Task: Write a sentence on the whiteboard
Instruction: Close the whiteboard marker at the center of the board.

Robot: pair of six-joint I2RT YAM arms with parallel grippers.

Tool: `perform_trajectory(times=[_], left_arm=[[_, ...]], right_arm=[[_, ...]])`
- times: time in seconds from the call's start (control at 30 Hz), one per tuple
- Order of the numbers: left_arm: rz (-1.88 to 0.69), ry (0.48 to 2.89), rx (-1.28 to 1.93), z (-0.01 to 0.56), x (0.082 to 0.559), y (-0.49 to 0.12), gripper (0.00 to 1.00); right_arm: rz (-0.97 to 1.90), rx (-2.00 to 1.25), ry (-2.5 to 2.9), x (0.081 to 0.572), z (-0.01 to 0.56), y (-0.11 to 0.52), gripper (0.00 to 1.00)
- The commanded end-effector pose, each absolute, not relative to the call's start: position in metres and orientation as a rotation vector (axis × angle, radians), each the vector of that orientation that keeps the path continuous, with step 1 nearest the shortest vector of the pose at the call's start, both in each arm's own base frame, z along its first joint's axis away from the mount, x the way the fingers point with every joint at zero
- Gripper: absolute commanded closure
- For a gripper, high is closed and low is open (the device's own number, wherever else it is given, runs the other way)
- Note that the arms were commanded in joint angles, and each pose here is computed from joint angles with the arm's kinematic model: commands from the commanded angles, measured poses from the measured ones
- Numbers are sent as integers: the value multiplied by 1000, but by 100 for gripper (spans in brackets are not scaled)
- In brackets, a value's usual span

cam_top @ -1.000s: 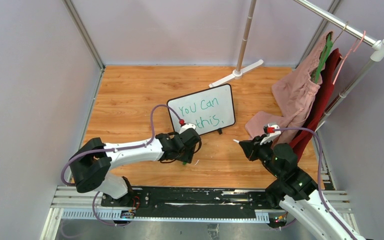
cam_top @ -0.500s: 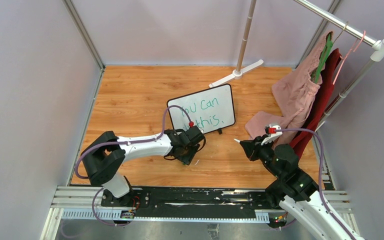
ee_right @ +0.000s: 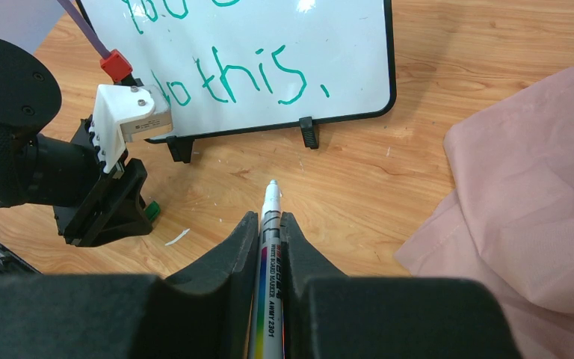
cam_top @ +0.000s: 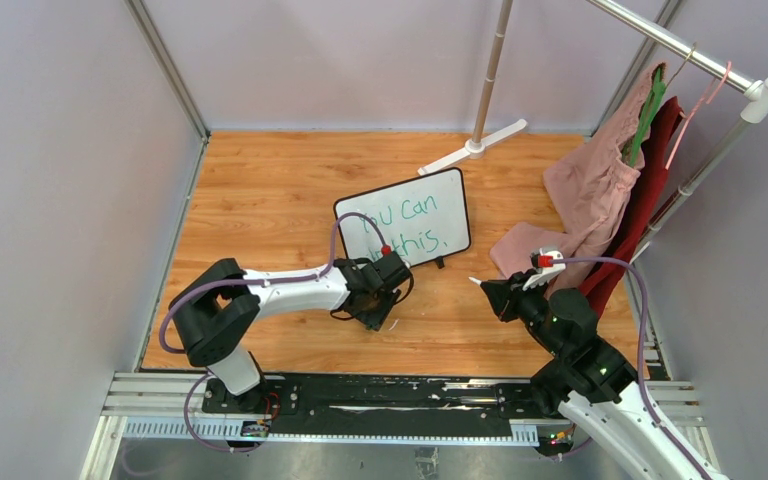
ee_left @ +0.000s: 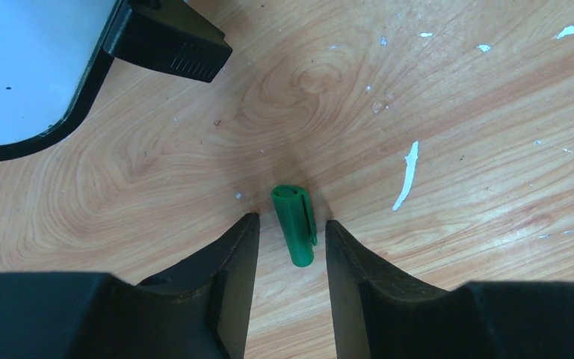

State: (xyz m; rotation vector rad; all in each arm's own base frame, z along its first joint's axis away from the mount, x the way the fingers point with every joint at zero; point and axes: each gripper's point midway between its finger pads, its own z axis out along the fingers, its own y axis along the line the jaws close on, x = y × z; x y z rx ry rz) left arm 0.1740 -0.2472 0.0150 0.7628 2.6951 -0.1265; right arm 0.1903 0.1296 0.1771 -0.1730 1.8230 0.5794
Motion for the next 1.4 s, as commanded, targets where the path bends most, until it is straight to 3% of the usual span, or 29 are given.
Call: perform_trajectory(times=[0.0, 1.37], left_arm=[[-146, 2687, 746, 12, 181, -256, 58], [-129, 2750, 710, -8, 173, -243, 72]], right_arm=[[566, -172, 1828, 191, 173, 129, 100], [569, -179, 1832, 190, 172, 130, 100]])
